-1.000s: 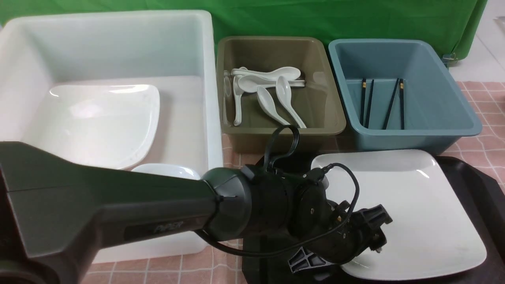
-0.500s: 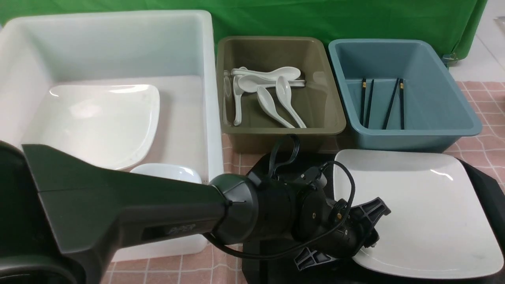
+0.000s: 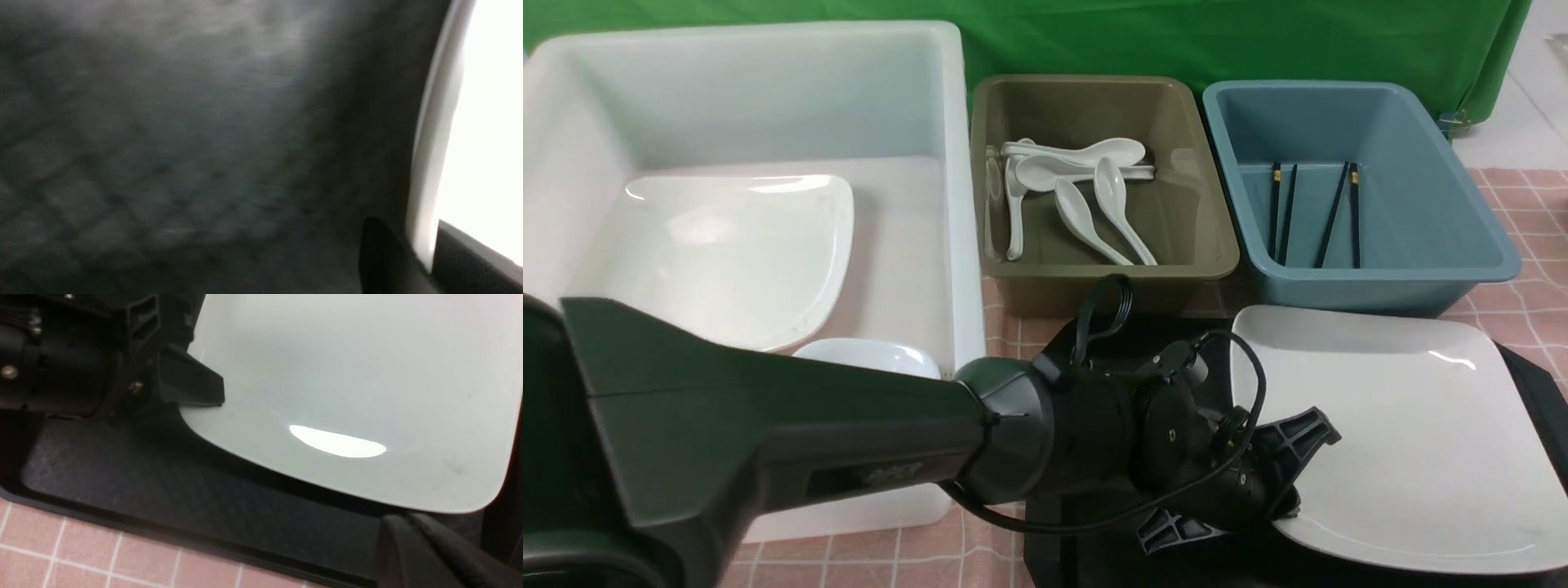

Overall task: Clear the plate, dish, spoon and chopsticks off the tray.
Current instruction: Use the left arm to grab a plate from the dinner plate, then use the left arm to put the plate into the large storage box on the left

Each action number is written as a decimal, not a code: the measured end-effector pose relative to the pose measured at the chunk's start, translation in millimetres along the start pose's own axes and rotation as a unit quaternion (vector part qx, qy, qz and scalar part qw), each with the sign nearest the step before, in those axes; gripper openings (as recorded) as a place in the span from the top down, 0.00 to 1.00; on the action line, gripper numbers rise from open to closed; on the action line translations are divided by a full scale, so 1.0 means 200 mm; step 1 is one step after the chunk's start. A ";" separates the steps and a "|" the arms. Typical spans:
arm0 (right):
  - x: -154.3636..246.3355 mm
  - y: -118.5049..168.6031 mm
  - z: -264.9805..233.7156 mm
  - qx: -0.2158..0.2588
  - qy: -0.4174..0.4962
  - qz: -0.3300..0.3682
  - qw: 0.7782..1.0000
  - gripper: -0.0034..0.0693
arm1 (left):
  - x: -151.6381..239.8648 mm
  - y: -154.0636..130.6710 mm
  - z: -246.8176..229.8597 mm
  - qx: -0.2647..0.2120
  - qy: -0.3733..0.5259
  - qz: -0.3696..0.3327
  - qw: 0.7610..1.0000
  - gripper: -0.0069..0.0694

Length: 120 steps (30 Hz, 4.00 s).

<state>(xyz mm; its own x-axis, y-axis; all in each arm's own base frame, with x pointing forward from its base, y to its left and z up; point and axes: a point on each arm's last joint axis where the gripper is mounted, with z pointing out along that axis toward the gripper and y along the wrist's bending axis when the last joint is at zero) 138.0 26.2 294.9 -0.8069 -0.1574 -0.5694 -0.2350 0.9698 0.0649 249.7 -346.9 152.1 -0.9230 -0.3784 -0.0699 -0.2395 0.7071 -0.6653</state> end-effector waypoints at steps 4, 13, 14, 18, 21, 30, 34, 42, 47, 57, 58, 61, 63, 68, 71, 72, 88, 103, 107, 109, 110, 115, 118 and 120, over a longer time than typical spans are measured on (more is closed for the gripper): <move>0.00 0.00 -0.02 0.002 -0.020 -0.001 1.000 0.91 | -0.01 -0.05 -0.08 0.018 -0.009 0.030 0.999 0.87; 0.01 0.01 -0.10 0.008 -0.073 -0.009 0.997 0.91 | -0.02 -0.16 -0.28 0.057 -0.033 0.094 0.993 0.87; 0.01 0.01 -0.10 0.008 -0.076 -0.011 0.997 0.91 | -0.02 -0.17 -0.30 0.060 -0.035 0.099 0.993 0.87; 0.01 0.01 -0.11 0.009 -0.081 -0.018 0.997 0.91 | -0.04 -0.22 -0.39 0.081 -0.048 0.107 0.990 0.87; 0.01 0.01 -0.11 0.010 -0.082 -0.020 0.996 0.91 | -0.10 -0.24 -0.51 0.095 -0.063 0.106 0.988 0.87; 0.01 0.01 -0.11 0.011 -0.087 -0.021 0.996 0.91 | -0.17 -0.22 -0.71 0.065 -0.057 0.120 0.989 0.87; 0.01 0.01 -0.12 0.011 -0.089 -0.022 0.996 0.91 | -0.15 -0.18 -0.69 0.031 -0.032 0.128 0.991 0.87; 0.01 0.01 -0.12 0.012 -0.092 -0.023 0.995 0.91 | -0.14 -0.12 -0.66 -0.030 0.002 0.149 0.988 0.87; 0.01 0.01 -0.12 0.012 -0.092 -0.024 0.995 0.91 | -0.13 -0.10 -0.67 -0.050 0.015 0.168 0.984 0.88; 0.01 0.01 -0.12 0.015 -0.092 -0.029 0.995 0.90 | -0.22 -0.19 -1.11 0.055 -0.083 0.187 0.977 0.87; 0.01 0.01 -0.12 0.015 -0.092 -0.029 0.995 0.90 | -0.26 -0.18 -1.20 0.067 -0.107 0.184 0.975 0.87; 0.01 0.01 -0.12 0.015 -0.092 -0.029 0.995 0.90 | -0.33 -0.16 -1.36 0.082 -0.153 0.178 0.969 0.87; 0.01 0.01 -0.12 0.016 -0.092 -0.029 0.995 0.90 | -0.45 -0.07 -1.56 0.080 -0.219 0.155 0.960 0.87; 0.01 0.01 -0.12 0.016 -0.092 -0.029 0.995 0.89 | -0.66 0.17 -1.81 0.004 -0.309 0.112 0.944 0.88; 0.01 0.01 -0.12 0.016 -0.092 -0.029 0.995 0.89 | -0.74 0.29 -1.87 -0.040 -0.323 0.087 0.942 0.88; 0.01 0.01 -0.12 0.016 -0.092 -0.029 0.995 0.89 | -0.80 0.38 -1.91 -0.061 -0.335 0.066 0.938 0.88; 0.04 0.01 -0.09 0.014 -0.079 -0.027 0.996 0.87 | -1.29 0.98 -1.80 -0.067 -0.312 -0.014 0.948 0.87; 0.04 0.01 -0.09 0.015 -0.080 -0.027 0.996 0.86 | -1.43 1.21 -1.60 -0.115 -0.288 -0.035 0.950 0.89; 0.04 0.01 -0.09 0.015 -0.081 -0.027 0.996 0.86 | -1.44 1.23 -1.61 -0.148 -0.293 -0.011 0.945 0.89; 0.04 0.01 -0.09 0.015 -0.081 -0.027 0.996 0.86 | -1.44 1.24 -1.61 -0.155 -0.294 -0.007 0.943 0.89; 0.04 0.01 -0.09 0.015 -0.081 -0.027 0.996 0.86 | -1.44 1.24 -1.61 -0.156 -0.294 -0.006 0.943 0.89; 0.04 0.01 -0.09 0.016 -0.083 -0.027 0.996 0.85 | -1.44 1.26 -1.62 -0.177 -0.294 -0.013 0.939 0.87; 0.04 0.01 -0.09 0.016 -0.083 -0.027 0.996 0.85 | -1.44 1.28 -1.63 -0.193 -0.302 -0.040 0.933 0.85; 0.04 0.01 -0.09 0.016 -0.083 -0.027 0.996 0.85 | -1.44 1.28 -1.63 -0.200 -0.305 -0.050 0.930 0.84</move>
<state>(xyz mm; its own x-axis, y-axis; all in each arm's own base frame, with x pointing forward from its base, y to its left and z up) 122.1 23.0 304.9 -0.6914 -0.1795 -0.6998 -0.2568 0.9664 0.0059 355.3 138.7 244.5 -0.5764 -0.6365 -0.5124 -0.5207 0.7694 -0.3700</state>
